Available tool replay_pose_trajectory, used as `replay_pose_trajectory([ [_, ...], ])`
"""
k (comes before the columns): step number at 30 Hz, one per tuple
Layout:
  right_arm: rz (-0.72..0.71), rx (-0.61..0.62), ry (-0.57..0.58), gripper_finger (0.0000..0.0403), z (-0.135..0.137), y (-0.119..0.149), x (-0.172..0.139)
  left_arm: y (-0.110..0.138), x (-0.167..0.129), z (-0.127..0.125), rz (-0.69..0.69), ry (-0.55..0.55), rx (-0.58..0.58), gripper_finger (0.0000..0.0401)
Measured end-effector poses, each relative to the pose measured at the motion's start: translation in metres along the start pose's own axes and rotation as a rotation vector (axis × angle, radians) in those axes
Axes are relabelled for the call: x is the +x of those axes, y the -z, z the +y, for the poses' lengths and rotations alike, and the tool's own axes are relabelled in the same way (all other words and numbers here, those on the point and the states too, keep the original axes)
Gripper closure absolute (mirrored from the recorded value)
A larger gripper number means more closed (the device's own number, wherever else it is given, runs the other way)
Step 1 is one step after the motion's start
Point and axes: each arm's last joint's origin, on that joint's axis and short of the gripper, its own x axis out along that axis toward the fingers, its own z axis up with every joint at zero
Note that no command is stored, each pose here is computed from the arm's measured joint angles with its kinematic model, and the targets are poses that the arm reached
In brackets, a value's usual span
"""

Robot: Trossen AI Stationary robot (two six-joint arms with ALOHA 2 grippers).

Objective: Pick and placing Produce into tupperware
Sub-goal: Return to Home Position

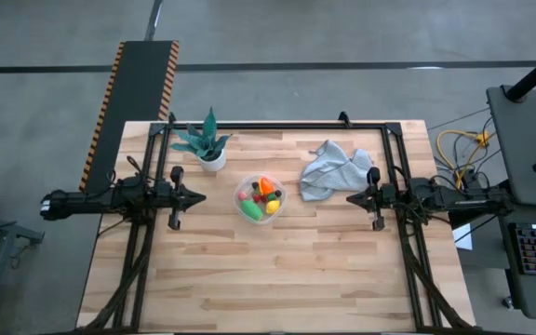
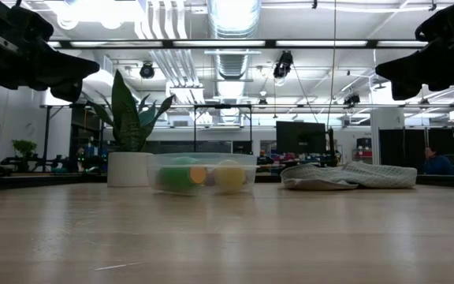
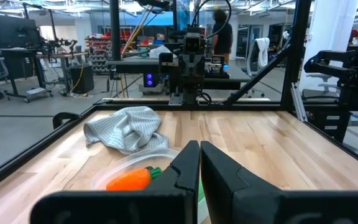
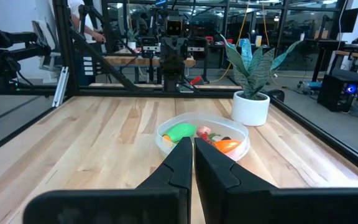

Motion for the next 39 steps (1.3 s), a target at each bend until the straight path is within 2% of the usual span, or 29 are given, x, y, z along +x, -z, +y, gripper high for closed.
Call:
replay_pose_trajectory([
  [39,0.000,0.000,0.000,0.0394,0.0000,0.0000,0.0000,0.0033,0.0005,0.0000,0.008,-0.003,0.001,0.0401],
])
